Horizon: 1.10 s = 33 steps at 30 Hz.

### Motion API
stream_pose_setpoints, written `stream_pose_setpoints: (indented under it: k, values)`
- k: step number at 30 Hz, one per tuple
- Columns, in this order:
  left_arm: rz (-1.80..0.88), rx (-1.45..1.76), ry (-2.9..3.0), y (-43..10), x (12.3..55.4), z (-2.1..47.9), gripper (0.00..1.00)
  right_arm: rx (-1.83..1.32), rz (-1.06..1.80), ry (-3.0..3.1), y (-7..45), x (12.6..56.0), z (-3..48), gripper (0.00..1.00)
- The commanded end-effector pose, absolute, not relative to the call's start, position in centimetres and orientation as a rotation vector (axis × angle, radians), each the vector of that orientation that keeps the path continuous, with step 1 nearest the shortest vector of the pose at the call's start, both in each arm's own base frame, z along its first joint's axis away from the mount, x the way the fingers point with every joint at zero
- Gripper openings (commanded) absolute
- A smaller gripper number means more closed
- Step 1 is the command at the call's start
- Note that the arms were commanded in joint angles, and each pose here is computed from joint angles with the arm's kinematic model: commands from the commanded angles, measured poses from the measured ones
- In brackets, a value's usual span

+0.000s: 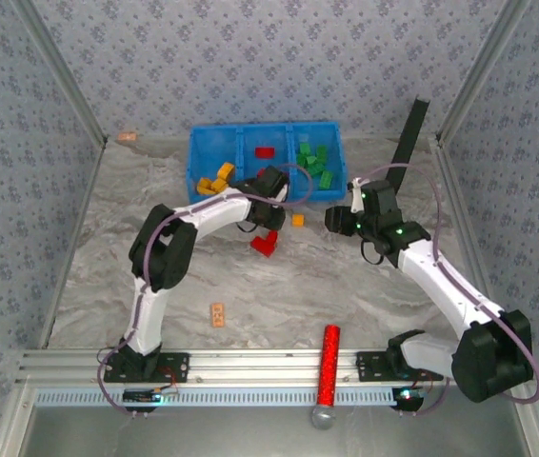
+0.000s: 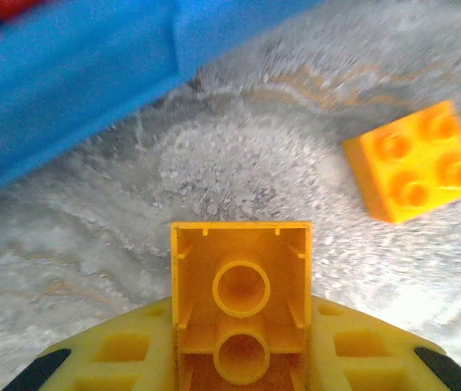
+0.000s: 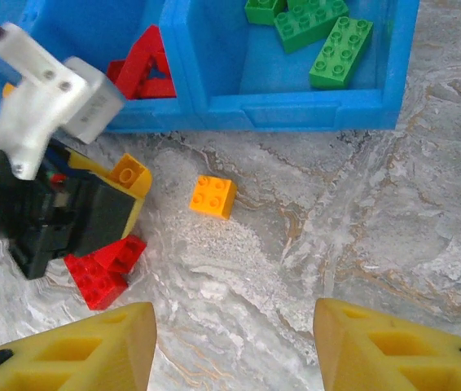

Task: Sort the legos into containers by color
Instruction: Place the lego in the container.

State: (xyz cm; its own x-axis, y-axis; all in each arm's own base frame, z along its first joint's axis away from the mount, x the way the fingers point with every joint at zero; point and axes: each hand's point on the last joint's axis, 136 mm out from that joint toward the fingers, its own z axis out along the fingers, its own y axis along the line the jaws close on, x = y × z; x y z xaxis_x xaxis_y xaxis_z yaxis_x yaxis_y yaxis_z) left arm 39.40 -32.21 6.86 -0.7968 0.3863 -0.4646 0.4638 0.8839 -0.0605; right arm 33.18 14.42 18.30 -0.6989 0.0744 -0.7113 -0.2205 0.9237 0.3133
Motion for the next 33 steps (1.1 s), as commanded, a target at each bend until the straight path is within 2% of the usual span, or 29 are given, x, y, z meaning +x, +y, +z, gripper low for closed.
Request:
stream_pose_setpoints:
  k: [1, 9, 18, 25, 33]
  values:
    - [-0.303, 0.591, 2.505, -32.5, 39.5, 12.7, 0.20, -0.029, 0.570, 2.247, 15.7, 33.8, 18.4, 0.54]
    - [-0.285, 0.520, 2.390, -30.0, 38.8, 19.2, 0.21, -0.066, 0.656, 2.328, 21.4, 34.7, 14.7, 0.56]
    - [-0.187, 0.261, 2.337, -20.1, 41.6, 24.0, 0.24, -0.024, 0.683, 2.423, 26.7, 36.1, 10.9, 0.63]
    - [-0.177, 0.090, 2.373, -15.5, 45.3, 21.5, 0.23, 0.053, 0.693, 2.507, 29.3, 37.0, 9.1, 0.64]
    - [-0.157, 0.036, 2.453, -15.1, 49.3, 17.0, 0.22, 0.082, 0.667, 2.581, 30.7, 37.5, 7.8, 0.65]
